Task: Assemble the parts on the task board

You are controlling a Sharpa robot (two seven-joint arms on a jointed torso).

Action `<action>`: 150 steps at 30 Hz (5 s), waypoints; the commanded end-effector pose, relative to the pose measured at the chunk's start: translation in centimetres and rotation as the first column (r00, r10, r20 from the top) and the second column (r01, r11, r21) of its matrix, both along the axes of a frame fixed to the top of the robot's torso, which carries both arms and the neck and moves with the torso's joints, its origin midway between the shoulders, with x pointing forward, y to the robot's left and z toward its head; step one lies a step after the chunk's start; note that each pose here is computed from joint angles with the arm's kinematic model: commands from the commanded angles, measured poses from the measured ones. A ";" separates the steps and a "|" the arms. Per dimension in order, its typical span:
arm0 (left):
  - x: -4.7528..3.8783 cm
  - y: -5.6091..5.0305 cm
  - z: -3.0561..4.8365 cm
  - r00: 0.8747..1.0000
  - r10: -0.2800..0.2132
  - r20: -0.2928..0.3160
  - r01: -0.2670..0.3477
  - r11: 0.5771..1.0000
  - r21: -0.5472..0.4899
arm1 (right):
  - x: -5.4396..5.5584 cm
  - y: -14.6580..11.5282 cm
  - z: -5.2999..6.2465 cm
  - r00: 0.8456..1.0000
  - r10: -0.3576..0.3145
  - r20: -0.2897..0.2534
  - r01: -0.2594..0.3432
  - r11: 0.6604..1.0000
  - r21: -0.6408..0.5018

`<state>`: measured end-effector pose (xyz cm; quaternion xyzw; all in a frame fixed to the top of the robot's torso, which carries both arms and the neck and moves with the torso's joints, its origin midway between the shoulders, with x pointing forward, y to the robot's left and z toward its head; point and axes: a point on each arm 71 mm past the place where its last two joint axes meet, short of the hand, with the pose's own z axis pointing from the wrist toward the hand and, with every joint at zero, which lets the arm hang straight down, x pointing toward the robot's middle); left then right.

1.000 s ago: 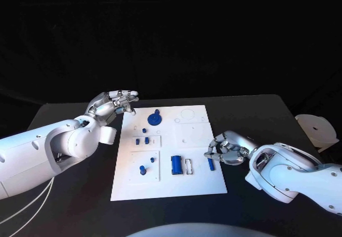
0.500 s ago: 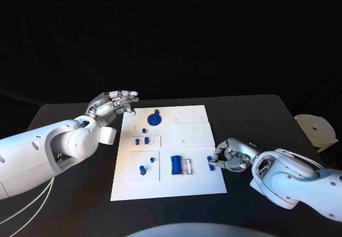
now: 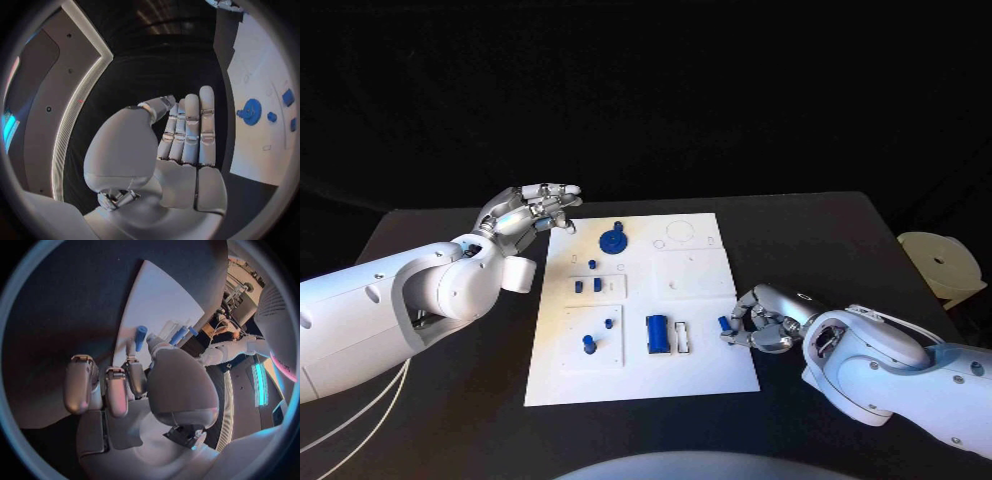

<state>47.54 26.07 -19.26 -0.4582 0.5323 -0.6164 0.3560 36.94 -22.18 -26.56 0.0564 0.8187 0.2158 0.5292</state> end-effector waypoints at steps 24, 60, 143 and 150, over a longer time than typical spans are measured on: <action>-0.14 -0.3 0.11 1.000 -0.025 0.008 0.025 1.000 -0.007 | -0.3 0.9 -1.9 0.996 0.080 -0.040 -0.087 0.974 -0.211; -0.16 -0.7 0.14 0.999 -0.044 0.014 0.044 0.999 -0.008 | -0.4 5.6 -0.5 0.973 -0.015 -0.229 0.074 0.965 0.251; -0.20 -0.6 0.13 0.999 -0.051 0.009 0.051 0.999 -0.009 | -0.1 5.8 -0.5 0.985 0.033 -0.170 0.003 0.979 0.205; -0.19 -0.6 0.13 0.999 -0.050 0.009 0.050 0.999 -0.008 | -0.1 5.6 -0.5 0.984 0.034 -0.174 0.001 0.980 0.199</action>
